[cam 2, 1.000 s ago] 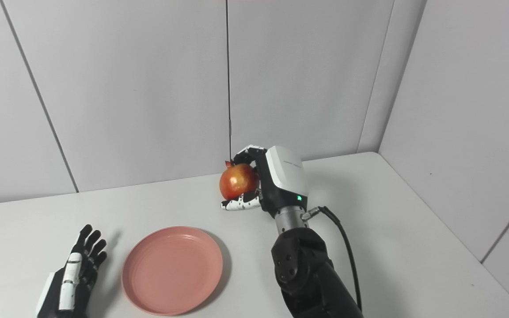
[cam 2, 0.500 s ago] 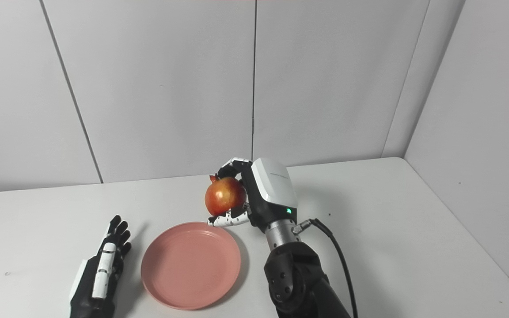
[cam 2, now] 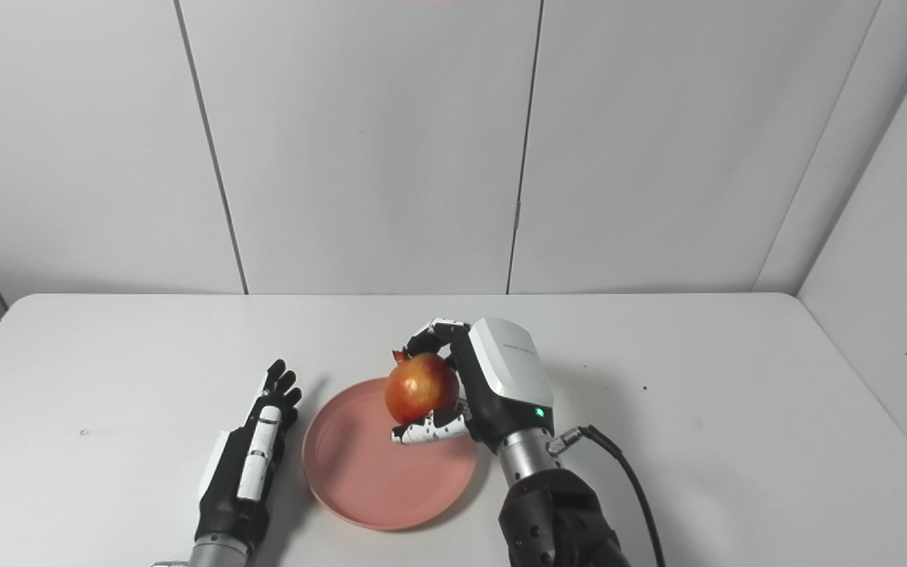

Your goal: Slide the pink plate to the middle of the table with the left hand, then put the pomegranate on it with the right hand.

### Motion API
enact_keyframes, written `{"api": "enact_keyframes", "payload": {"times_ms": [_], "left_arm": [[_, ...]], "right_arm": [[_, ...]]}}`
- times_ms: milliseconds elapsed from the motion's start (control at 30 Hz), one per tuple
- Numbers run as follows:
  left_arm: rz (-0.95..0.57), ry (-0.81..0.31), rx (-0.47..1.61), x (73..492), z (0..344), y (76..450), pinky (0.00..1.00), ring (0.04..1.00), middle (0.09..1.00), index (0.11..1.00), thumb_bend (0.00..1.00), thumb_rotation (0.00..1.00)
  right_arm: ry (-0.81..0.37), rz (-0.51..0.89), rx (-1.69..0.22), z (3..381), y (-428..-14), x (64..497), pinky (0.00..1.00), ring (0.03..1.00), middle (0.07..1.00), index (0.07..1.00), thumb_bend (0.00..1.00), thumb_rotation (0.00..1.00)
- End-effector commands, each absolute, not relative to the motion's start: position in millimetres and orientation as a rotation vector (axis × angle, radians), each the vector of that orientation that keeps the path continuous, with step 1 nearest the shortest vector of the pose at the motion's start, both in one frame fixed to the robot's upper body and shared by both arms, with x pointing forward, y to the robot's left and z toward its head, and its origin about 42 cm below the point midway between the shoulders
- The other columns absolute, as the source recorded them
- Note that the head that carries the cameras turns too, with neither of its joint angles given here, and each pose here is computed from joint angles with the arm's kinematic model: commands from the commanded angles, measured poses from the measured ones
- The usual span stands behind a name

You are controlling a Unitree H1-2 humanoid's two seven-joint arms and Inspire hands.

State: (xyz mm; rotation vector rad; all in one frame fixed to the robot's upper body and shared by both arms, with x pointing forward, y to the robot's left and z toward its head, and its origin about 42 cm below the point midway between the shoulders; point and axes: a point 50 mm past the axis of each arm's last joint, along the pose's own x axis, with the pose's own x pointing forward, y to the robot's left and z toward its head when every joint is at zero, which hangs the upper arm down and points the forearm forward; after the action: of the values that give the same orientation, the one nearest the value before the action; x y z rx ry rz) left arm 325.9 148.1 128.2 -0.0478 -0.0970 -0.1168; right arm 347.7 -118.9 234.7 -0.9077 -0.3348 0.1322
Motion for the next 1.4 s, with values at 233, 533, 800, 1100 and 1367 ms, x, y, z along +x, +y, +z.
{"api": "enact_keyframes", "payload": {"times_ms": [233,533,800,1100,1367], "left_arm": [[-0.126,-0.136,-0.037,328,144,136,1.0,0.987,0.996,0.988,0.41,1.0],[-0.126,-0.137,-0.049,329,144,130,0.99,0.992,0.999,0.989,0.4,1.0],[-0.116,-0.141,-0.047,329,145,125,0.98,0.98,0.987,0.977,0.39,1.0],[-0.112,-0.136,-0.035,329,146,123,0.99,0.974,0.98,0.972,0.4,1.0],[-0.114,-0.139,-0.032,329,145,122,0.99,0.973,0.98,0.972,0.4,1.0]], "right_arm": [[-0.408,0.197,-0.905,236,-106,343,0.29,0.374,0.434,0.531,0.52,0.0],[-0.401,0.251,-0.925,225,-103,345,0.26,0.355,0.425,0.531,0.52,0.0],[-0.394,0.28,-0.957,220,-95,353,0.26,0.351,0.426,0.532,0.52,0.0],[-0.405,0.277,-0.991,215,-92,362,0.23,0.333,0.421,0.531,0.52,0.0],[-0.405,0.279,-1.019,216,-90,364,0.3,0.416,0.443,0.537,0.52,0.0]]}}
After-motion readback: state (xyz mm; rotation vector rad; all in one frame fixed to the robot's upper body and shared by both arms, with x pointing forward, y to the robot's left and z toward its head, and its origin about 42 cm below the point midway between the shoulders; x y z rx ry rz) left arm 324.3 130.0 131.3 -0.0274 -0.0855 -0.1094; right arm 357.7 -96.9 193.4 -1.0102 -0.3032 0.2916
